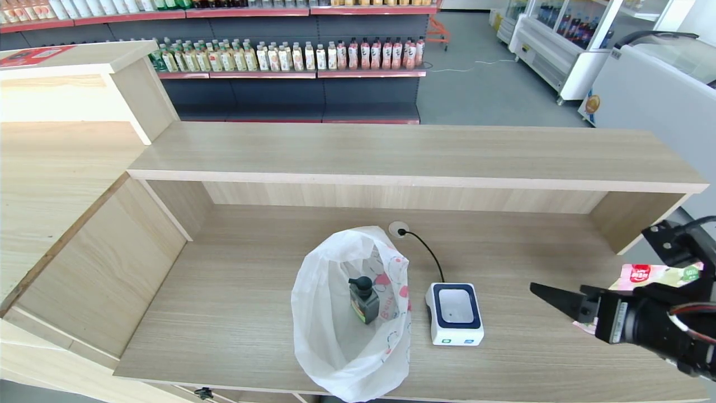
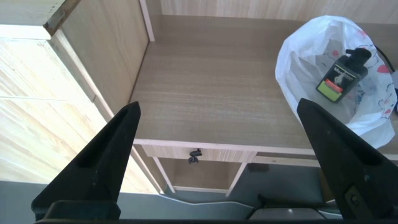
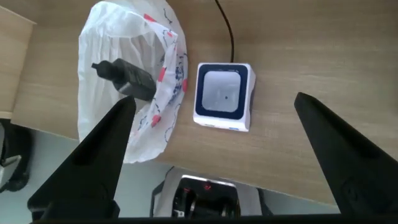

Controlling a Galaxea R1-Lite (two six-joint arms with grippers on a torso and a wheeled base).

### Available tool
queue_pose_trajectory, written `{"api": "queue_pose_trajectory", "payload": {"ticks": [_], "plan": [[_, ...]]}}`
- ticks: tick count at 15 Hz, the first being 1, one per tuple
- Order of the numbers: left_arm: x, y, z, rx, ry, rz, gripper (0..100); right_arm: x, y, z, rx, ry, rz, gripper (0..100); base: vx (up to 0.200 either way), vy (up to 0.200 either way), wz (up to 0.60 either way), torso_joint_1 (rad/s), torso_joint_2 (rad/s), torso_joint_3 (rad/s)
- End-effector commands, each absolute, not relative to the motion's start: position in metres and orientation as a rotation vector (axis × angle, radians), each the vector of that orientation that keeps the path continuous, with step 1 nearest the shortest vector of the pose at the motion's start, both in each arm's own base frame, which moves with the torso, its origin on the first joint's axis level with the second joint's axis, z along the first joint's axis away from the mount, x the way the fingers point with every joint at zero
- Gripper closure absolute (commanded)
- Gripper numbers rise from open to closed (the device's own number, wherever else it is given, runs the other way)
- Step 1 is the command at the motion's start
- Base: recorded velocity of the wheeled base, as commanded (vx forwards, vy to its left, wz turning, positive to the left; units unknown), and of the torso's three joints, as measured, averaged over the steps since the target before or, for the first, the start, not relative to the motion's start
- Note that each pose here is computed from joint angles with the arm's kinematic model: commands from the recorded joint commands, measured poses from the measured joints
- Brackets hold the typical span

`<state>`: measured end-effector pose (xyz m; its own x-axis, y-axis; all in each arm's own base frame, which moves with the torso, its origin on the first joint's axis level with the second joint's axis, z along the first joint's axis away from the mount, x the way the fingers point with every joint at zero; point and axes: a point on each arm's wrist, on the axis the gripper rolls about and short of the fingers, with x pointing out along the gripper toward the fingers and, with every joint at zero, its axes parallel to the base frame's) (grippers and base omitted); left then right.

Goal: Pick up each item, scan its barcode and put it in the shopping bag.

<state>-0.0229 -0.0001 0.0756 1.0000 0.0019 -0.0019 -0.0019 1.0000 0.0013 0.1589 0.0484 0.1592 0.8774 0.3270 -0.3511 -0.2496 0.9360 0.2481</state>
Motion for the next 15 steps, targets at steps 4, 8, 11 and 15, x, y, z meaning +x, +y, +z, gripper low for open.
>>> {"api": "queue_pose_trajectory", "payload": {"ticks": [4,8,11,15], "plan": [[-0.023,0.0,0.076,0.002,0.002,0.003,0,0.113,0.029,0.168,0.218,0.314,0.263,0,-0.2,0.0,0.0,0.001,0.0,0.0],[-0.023,0.0,0.076,0.002,0.002,0.003,0,0.095,0.021,0.16,0.204,0.33,0.176,0,-0.05,0.0,0.0,0.005,0.0,-0.001],[-0.023,0.0,0.076,0.0,0.002,0.003,0,0.078,0.017,0.158,0.202,0.341,0.17,0,0.0,-0.067,0.0,-0.004,-0.01,0.001],[-0.023,0.0,0.076,0.002,0.002,0.003,0,0.061,0.013,0.154,0.203,0.344,0.156,0,0.0,-0.2,0.0,0.011,0.0,-0.001]]}}
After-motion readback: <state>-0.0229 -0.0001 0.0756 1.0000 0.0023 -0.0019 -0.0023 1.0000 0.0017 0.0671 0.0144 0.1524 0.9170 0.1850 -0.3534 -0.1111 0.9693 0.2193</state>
